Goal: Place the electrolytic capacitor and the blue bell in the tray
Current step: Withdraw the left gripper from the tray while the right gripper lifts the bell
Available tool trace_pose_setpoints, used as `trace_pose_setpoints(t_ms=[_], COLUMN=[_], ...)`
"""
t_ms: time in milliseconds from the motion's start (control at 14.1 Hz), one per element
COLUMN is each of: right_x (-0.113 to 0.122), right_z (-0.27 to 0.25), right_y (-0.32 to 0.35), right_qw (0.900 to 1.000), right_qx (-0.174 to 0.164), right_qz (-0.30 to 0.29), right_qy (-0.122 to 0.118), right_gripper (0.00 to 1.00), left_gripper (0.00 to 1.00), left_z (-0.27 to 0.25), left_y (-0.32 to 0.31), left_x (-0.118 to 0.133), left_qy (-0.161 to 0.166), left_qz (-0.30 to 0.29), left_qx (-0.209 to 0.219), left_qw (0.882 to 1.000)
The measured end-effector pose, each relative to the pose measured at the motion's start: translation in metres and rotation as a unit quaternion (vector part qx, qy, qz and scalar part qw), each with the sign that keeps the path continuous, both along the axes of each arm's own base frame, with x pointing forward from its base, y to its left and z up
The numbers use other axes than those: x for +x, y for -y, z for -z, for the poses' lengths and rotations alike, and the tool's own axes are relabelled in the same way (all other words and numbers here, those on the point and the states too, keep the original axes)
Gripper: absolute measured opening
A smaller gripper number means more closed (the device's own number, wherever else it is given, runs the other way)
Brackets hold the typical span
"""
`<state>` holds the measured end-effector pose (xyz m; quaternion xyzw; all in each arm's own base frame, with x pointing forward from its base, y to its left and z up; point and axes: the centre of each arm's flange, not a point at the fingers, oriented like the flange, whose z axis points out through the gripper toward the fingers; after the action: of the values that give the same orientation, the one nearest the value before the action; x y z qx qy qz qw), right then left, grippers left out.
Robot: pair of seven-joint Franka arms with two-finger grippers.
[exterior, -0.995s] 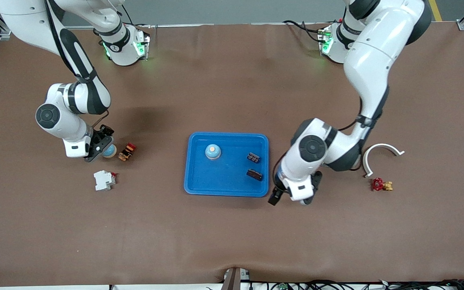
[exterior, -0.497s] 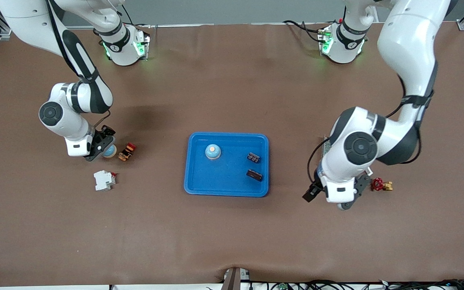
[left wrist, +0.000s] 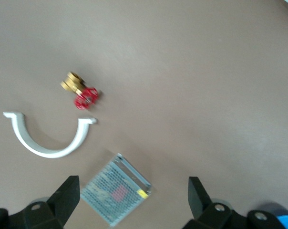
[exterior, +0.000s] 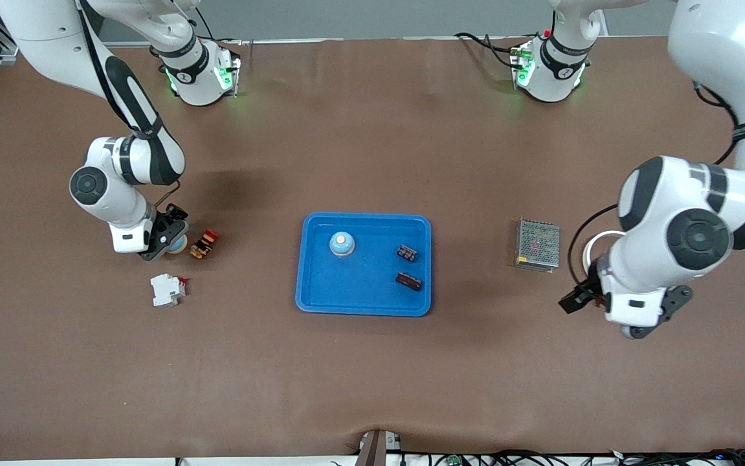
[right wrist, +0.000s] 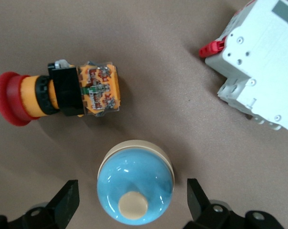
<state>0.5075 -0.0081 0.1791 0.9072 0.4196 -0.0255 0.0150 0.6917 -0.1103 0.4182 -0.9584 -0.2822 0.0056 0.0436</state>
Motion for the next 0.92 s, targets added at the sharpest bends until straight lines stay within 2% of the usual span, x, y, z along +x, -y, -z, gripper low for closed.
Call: trace_pose_setpoints(t_ms=[497, 568, 711, 782, 924], right_x=[0.000, 0.000, 0.000, 0.000, 0.000], right_z=[0.005, 0.005, 0.004, 0.004, 0.004], right_y=[0.000, 0.000, 0.000, 0.000, 0.000], right_qw=[1.000, 1.000, 1.000, 1.000, 1.000], right_qx=[-0.001, -0.001, -0.001, -0.001, -0.001], right_qz=[-0.001, -0.001, -0.001, -0.001, -0.001], right_qy=[0.002, 0.002, 0.003, 0.004, 0.004], right_gripper=[1.00, 0.93, 0.70, 0.66, 0.66], left_gripper=[1.00, 1.00, 1.00, 1.00, 1.00], left_z=[-0.052, -0.060, -0.073, -0.077, -0.077], left_y=[-0.081, -0.088, -0.090, -0.087, -0.076], left_x=[-0.003, -0.004, -0.008, -0.009, -0.013], left_qy=[0.015, 0.019, 0.025, 0.024, 0.015], left_qz=[0.108, 0.120, 0.132, 0.136, 0.145], left_qx=[0.007, 0.009, 0.012, 0.013, 0.011], left_qw=[0.994, 0.993, 0.991, 0.990, 0.989])
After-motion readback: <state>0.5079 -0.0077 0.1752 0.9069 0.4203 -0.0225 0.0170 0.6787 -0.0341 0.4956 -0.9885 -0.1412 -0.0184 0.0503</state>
